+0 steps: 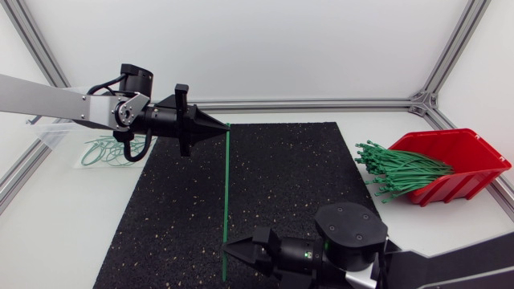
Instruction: Take a green cable tie from the red box, thread the tail through the head to close it, then place it in the transparent bin on the left.
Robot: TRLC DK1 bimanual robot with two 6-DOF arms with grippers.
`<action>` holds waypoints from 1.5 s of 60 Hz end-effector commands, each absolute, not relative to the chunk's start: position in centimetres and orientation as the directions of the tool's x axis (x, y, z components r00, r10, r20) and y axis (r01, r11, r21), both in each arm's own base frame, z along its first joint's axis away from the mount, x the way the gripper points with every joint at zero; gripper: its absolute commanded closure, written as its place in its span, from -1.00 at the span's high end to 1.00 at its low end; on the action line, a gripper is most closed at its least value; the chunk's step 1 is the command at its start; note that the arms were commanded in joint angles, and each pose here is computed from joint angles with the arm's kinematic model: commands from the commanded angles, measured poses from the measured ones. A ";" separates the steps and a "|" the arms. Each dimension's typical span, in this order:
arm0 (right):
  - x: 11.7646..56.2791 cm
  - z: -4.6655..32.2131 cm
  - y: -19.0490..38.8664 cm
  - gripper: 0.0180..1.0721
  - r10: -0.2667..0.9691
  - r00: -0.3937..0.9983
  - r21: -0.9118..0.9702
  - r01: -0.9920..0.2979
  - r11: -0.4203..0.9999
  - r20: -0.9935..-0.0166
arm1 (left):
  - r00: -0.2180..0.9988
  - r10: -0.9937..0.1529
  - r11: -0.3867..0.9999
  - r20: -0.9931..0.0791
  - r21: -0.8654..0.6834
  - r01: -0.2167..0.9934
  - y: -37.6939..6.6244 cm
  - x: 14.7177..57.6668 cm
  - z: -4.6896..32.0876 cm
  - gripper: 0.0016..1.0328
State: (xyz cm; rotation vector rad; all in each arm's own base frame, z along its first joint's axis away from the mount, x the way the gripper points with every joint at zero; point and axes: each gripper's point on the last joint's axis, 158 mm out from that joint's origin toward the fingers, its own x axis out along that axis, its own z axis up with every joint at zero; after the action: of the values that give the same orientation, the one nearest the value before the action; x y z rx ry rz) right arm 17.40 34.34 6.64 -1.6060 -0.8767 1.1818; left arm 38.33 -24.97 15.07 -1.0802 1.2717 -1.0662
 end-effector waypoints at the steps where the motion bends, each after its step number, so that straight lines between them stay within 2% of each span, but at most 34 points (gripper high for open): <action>1: 17.6 6.7 34.6 -0.85 0.911 0.288 -0.948 0.028 -0.316 -0.295 | 0.011 -0.986 0.167 -0.167 -0.986 -0.026 -24.9 38.9 15.0 -0.93; 4: 17.8 6.6 34.7 -0.89 0.908 0.296 -0.944 0.051 -0.325 -0.296 | 0.011 -0.986 0.167 -0.168 -0.986 -0.028 -24.9 38.8 14.9 -0.93; 7: 17.8 6.2 34.5 -0.89 0.904 0.295 -0.923 0.136 -0.360 -0.309 | 0.009 -0.986 0.167 -0.168 -0.986 -0.023 -25.0 38.8 14.9 -0.93; 14: 17.8 5.6 34.2 -0.89 0.896 0.302 -0.925 0.098 -0.368 -0.325 | 0.008 -0.986 0.167 -0.168 -0.986 -0.018 -25.0 38.5 15.0 -0.93; 19: 18.0 6.5 34.3 -0.89 0.902 0.308 -0.936 0.082 -0.342 -0.302 | 0.006 -0.986 0.169 -0.169 -0.986 -0.008 -25.1 38.3 15.0 -0.93; 32: 21.9 11.3 35.6 -0.89 0.869 0.458 -0.973 -0.204 -0.105 -0.190 | -0.003 -0.986 0.169 -0.170 -0.984 0.052 -25.4 37.3 15.4 -0.93; 38: 23.6 10.9 35.1 -0.89 0.823 0.526 -0.946 -0.322 -0.041 -0.215 | 0.004 -0.984 0.175 -0.175 -0.981 0.084 -25.4 37.1 15.5 -0.93; 44: 24.9 9.9 34.4 -0.89 0.750 0.613 -0.935 -0.355 -0.017 -0.246 | 0.015 -0.981 0.195 -0.195 -0.972 0.131 -25.6 36.6 15.3 -0.93; 49: 23.7 8.2 34.3 -0.89 0.736 0.578 -0.864 -0.504 -0.018 -0.353 | 0.006 -0.980 0.197 -0.199 -0.970 0.142 -26.0 36.0 15.4 -0.93; 56: 23.6 8.5 34.0 -0.89 0.716 0.569 -0.777 -0.626 0.060 -0.403 | 0.013 -0.977 0.210 -0.211 -0.963 0.170 -26.5 35.7 15.3 -0.93; 63: 23.5 8.5 33.3 -0.89 0.691 0.525 -0.640 -0.759 0.117 -0.496 | 0.022 -0.976 0.215 -0.215 -0.957 0.195 -26.6 35.6 15.7 -0.93; 71: 22.1 9.6 32.8 -0.89 0.699 0.390 -0.380 -0.907 0.180 -0.600 | 0.034 -0.974 0.224 -0.222 -0.941 0.253 -26.9 35.1 15.8 -0.93; 81: 20.1 11.1 31.9 -0.89 0.725 0.189 -0.064 -0.978 0.197 -0.662 | 0.054 -0.973 0.231 -0.225 -0.924 0.304 -27.3 34.7 15.6 -0.93; 90: 17.8 12.9 30.7 -0.89 0.720 -0.038 0.242 -0.953 0.183 -0.693 | 0.054 -0.974 0.227 -0.222 -0.912 0.343 -27.8 33.7 16.2 -0.93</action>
State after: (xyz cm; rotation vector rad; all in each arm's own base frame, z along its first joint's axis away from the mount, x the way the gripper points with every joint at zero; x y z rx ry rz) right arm 17.89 30.88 11.38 -0.4600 0.7262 1.3891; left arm 34.82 -27.61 15.77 -0.8189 1.0608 -1.1578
